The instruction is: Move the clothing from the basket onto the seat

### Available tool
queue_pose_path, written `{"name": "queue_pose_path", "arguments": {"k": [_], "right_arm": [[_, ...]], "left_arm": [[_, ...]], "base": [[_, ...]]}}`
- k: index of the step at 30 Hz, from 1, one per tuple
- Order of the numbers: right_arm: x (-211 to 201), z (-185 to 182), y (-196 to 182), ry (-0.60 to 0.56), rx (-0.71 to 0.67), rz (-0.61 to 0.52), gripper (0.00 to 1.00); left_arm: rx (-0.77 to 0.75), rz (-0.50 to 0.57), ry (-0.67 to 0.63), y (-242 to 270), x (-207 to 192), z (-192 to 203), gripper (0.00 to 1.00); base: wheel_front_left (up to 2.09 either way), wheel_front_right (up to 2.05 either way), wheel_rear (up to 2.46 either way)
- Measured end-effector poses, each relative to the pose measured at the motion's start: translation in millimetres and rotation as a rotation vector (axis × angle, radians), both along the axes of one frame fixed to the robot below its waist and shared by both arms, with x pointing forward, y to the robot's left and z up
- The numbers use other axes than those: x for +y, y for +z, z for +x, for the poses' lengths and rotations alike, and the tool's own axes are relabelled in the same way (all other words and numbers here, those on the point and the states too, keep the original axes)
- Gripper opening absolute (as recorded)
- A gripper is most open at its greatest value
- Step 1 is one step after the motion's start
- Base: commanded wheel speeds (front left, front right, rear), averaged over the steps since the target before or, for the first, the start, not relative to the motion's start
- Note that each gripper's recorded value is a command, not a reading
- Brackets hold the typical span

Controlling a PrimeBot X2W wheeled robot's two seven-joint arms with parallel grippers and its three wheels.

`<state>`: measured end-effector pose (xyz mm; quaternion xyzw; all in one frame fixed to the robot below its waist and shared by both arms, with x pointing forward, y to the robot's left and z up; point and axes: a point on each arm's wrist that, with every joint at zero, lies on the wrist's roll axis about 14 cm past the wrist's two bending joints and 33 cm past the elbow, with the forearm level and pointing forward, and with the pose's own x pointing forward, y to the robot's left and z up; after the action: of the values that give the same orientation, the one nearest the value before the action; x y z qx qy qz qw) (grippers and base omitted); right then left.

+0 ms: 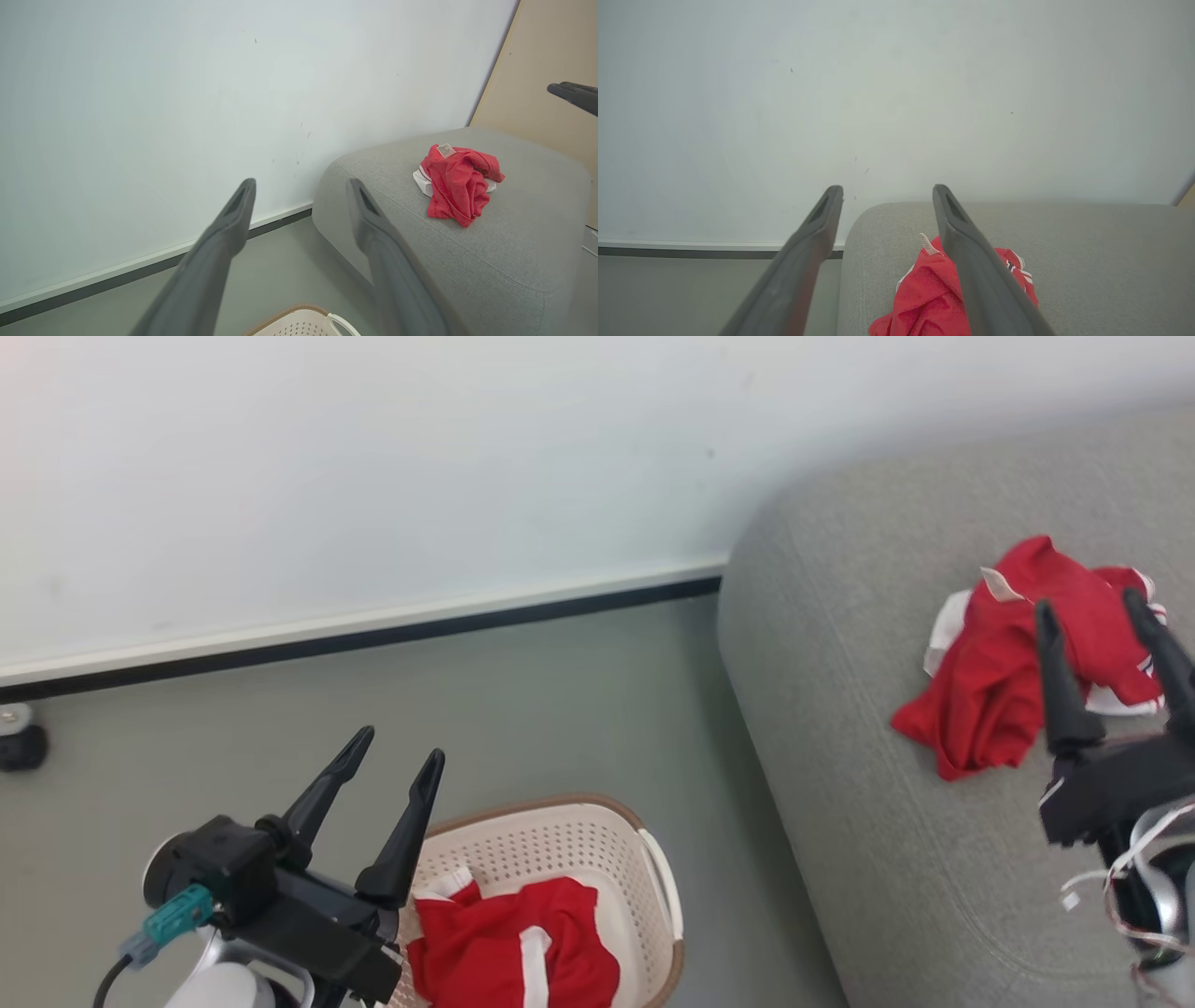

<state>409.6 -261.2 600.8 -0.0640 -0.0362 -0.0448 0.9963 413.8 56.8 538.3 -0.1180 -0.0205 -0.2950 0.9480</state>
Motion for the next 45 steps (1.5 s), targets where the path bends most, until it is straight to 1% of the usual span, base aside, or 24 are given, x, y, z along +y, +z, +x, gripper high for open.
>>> {"name": "queue_pose_path", "arguments": {"k": [2, 3, 8, 14, 18, 25, 30, 36, 45], "right_arm": [[15, -2, 0, 0.044, -0.016, 0.03, 1.0], [15, -2, 0, 0.044, -0.016, 0.03, 1.0], [56, -9, -6, 0.148, -0.037, 0.099, 1.0], [86, -21, -27, 0.217, -0.012, 0.15, 1.0], [102, -28, -40, 0.247, 0.001, 0.179, 1.0], [116, -38, -64, 0.24, 0.03, 0.206, 1.0], [119, -37, -71, 0.237, 0.023, 0.196, 1.0], [118, -37, -69, 0.223, -0.016, 0.194, 1.0], [120, -39, -71, 0.222, -0.035, 0.198, 1.0]], "left_arm": [[-0.002, 0.0, 0.049, 3, 13, -4, 1.0], [-0.002, 0.0, 0.049, 3, 13, -4, 1.0], [0.014, 0.001, 0.21, 1, 55, -15, 1.0], [0.042, -0.014, 0.356, -4, 97, -30, 1.0], [0.066, -0.013, 0.426, -12, 118, -42, 1.0], [0.113, 0.016, 0.556, -30, 159, -56, 1.0], [0.109, 0.027, 0.597, -32, 171, -54, 1.0], [0.112, 0.016, 0.618, -33, 173, -54, 1.0], [0.094, 0.004, 0.63, -29, 173, -50, 1.0]], "base": [[0.0, 0.0, 0.0], [0.0, 0.0, 0.0], [0.0, 0.0, 0.0], [0.0, 0.0, 0.0], [0.0, 0.0, 0.0], [0.0, 0.0, 0.0], [0.0, 0.0, 0.0], [0.0, 0.0, 0.0], [0.0, 0.0, 0.0]]}}
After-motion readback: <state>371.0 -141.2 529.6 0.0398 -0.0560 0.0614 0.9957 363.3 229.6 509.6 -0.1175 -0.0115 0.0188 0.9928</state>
